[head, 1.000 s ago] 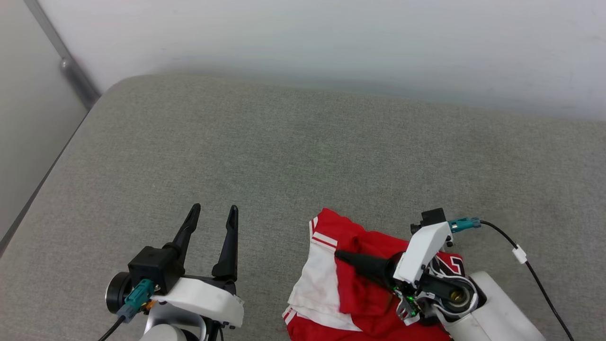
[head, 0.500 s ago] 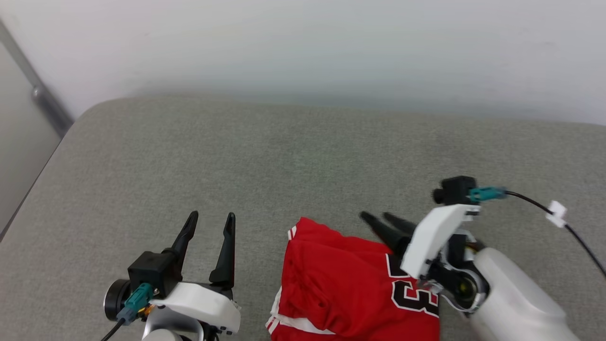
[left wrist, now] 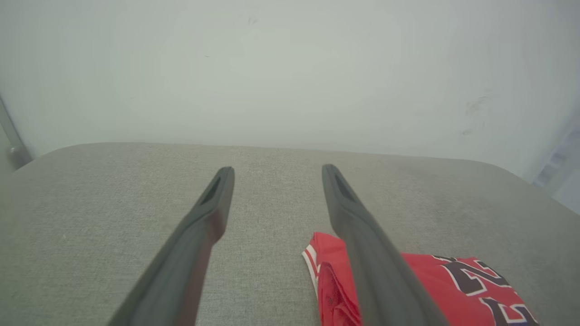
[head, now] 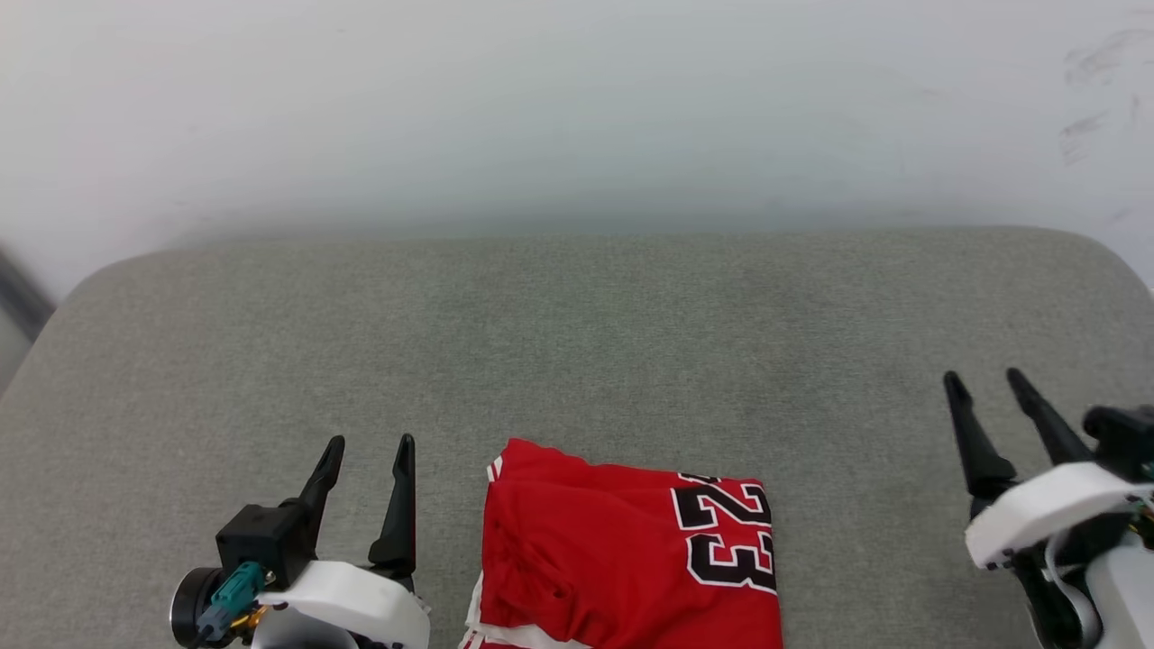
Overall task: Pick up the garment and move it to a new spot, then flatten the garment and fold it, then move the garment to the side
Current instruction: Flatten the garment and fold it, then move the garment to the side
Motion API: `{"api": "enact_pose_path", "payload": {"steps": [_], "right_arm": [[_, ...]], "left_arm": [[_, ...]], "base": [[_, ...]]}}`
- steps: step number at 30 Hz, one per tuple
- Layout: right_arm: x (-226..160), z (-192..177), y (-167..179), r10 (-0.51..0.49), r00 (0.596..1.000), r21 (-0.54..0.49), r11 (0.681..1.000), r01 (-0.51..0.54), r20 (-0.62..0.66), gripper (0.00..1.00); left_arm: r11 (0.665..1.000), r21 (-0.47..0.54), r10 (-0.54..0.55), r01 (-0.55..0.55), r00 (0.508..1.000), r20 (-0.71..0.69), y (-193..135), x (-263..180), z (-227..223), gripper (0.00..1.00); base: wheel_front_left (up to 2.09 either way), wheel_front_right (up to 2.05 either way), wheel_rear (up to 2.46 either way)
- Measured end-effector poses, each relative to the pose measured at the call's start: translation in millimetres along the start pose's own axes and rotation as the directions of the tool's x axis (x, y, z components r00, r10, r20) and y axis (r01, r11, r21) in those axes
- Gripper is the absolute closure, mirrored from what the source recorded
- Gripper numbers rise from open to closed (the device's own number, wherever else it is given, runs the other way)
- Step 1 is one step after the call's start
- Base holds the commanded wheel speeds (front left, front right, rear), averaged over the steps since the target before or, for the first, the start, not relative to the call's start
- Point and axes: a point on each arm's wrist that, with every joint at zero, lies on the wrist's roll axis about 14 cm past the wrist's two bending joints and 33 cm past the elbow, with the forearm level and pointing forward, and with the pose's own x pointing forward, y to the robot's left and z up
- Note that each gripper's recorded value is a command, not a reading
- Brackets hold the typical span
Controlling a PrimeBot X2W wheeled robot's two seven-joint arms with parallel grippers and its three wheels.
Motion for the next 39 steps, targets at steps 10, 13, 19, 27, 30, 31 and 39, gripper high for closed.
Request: {"api": "enact_pose_path", "payload": {"steps": [10,13,19,27,30,31,39], "right_arm": [[-59.6,27.4,10.6,-0.058,0.989,-0.039,0.997,0.064,0.135,0.00],[-70.2,25.9,23.7,-0.054,0.992,-0.027,0.998,0.058,0.115,0.00],[-78.2,31.7,31.8,-0.060,0.992,-0.025,0.998,0.063,0.108,0.00],[-81.1,33.0,32.3,-0.068,0.994,-0.028,0.997,0.071,0.090,0.00],[-81.6,30.0,30.6,-0.074,0.995,-0.028,0.997,0.076,0.072,0.00],[-81.5,29.0,29.6,-0.077,0.995,-0.023,0.997,0.078,0.066,0.00],[-80.5,-27.2,-2.5,-0.123,0.962,0.088,0.985,0.148,-0.243,0.00]], "left_arm": [[0.999,0.018,0.031,-0.030,0.999,-0.025,10.8,-7.2,-7.4,0.00],[0.999,0.022,0.032,-0.031,0.999,-0.038,11.7,-9.4,-11.6,0.00],[0.999,0.022,0.035,-0.034,0.998,-0.051,13.1,-9.2,-15.8,0.00],[0.999,0.022,0.041,-0.039,0.998,-0.056,15.3,-7.8,-17.9,0.00],[0.999,0.022,0.042,-0.041,0.998,-0.056,15.9,-7.0,-17.9,0.00],[0.999,0.022,0.043,-0.042,0.998,-0.053,16.1,-6.3,-17.2,0.00],[0.998,0.022,0.056,-0.056,0.998,-0.034,20.0,-2.8,-12.4,0.00]], "base": [[0.00,0.00,0.00],[0.00,0.00,0.00],[0.00,0.00,0.00],[0.00,0.00,0.00],[0.00,0.00,0.00],[0.00,0.00,0.00],[0.00,0.00,0.00]]}}
